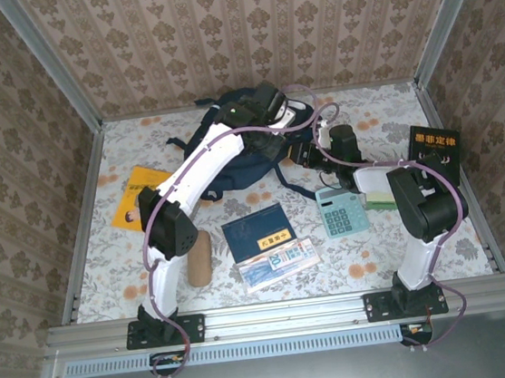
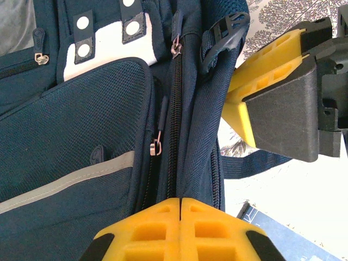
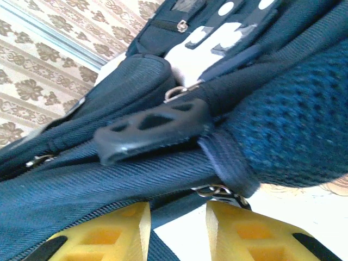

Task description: Pack the student bag

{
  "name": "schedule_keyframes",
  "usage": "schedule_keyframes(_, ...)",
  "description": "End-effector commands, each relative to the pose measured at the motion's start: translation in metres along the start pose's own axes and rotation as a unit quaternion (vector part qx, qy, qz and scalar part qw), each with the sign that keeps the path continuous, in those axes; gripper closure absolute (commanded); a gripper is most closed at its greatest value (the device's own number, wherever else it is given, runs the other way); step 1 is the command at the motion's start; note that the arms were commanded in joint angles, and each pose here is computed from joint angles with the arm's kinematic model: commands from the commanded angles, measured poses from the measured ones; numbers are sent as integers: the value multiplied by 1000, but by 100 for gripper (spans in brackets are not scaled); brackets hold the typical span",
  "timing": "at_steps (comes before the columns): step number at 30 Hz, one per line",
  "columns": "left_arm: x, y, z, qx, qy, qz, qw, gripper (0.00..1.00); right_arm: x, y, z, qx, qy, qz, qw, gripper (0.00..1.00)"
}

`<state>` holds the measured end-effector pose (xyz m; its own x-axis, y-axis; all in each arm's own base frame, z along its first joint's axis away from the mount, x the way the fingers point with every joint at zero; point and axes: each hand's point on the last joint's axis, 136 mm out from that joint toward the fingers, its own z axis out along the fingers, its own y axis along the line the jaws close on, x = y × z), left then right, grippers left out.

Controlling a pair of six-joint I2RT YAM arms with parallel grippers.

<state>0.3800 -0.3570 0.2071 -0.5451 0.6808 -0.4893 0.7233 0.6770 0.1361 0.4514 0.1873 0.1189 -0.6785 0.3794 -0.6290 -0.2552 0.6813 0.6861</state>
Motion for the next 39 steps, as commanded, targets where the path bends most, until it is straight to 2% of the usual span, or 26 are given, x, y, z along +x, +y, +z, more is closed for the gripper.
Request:
schedule_keyframes(1,-23,11,-23,-10,-46,-18,999,100,6,-14,0,32,8,-16,999,68)
schedule_keyframes(14,-25,12,-18,-8,-45,-19,999,100,6,-33,1,78,1,-26,997,66)
schedule_keyframes(21,-26,9,-15,-2,-45,-18,999,100,-1,-38,8,89,-12,-31,995,61)
schedule_keyframes(30,-26,6,-15,3,-44,-18,999,100,-5,-39,19,88,-26,-52,994,61)
schedule_keyframes(32,-25,6,-14,4,-43,-17,999,100,-6,-36,22,85,-26,-57,994,68)
schedule_keyframes(33,-25,5,-14,5,-43,-18,999,100,-7,-36,24,83,-26,-59,994,75)
schedule_keyframes(37,-26,4,-13,5,-43,-18,999,100,-9,-30,24,70,-28,-63,995,94)
schedule_keyframes(39,-25,4,-12,4,-42,-19,999,100,-12,-24,20,61,-35,-67,995,100)
